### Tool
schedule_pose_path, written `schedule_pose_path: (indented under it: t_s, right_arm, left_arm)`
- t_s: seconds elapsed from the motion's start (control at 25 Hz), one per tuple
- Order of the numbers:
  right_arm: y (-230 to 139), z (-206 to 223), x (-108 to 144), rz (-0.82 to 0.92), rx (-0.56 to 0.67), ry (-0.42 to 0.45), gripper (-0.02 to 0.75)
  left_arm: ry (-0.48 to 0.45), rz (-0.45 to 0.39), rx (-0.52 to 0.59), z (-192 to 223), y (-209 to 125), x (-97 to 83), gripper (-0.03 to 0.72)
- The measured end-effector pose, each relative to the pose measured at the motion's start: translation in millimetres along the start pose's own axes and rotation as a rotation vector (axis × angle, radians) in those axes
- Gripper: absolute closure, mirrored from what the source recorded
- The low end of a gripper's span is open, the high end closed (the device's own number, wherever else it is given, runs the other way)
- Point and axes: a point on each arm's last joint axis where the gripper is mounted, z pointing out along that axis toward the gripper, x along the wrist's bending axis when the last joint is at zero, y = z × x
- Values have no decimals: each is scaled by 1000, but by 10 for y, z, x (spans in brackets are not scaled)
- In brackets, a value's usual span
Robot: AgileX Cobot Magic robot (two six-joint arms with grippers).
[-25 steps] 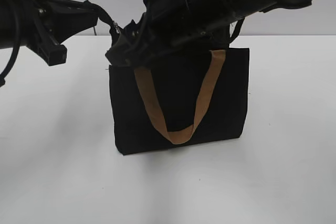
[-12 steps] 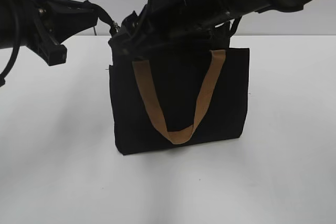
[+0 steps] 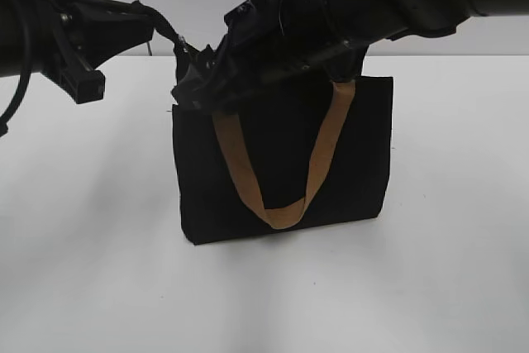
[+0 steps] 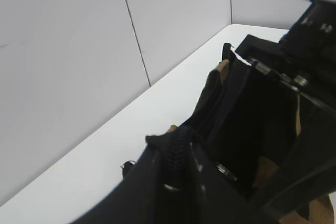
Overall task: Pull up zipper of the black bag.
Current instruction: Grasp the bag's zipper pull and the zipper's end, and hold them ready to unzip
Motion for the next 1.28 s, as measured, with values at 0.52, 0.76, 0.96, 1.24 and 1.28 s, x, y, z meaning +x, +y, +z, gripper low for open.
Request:
schedule_pose_path:
  t_s: [0.52, 0.76, 0.96, 1.24, 1.28]
  right_arm:
    - [-36, -10, 98, 12, 50, 109, 286]
    - [-9, -6, 54, 12, 22, 60, 340]
    - [-5, -4, 52, 12, 19, 54, 444]
    - [28, -13, 12, 11, -11, 5, 462]
    - [39, -28, 14, 11, -16, 3, 462]
  left_arm:
    - [0, 0, 0, 0, 0, 0, 611]
    - [0, 0, 0, 0, 0, 0, 611]
    - [0, 0, 1, 0, -1, 0, 611]
    - [2, 0, 3, 0, -3, 2, 612]
    - [4, 0, 5, 0, -5, 3, 612]
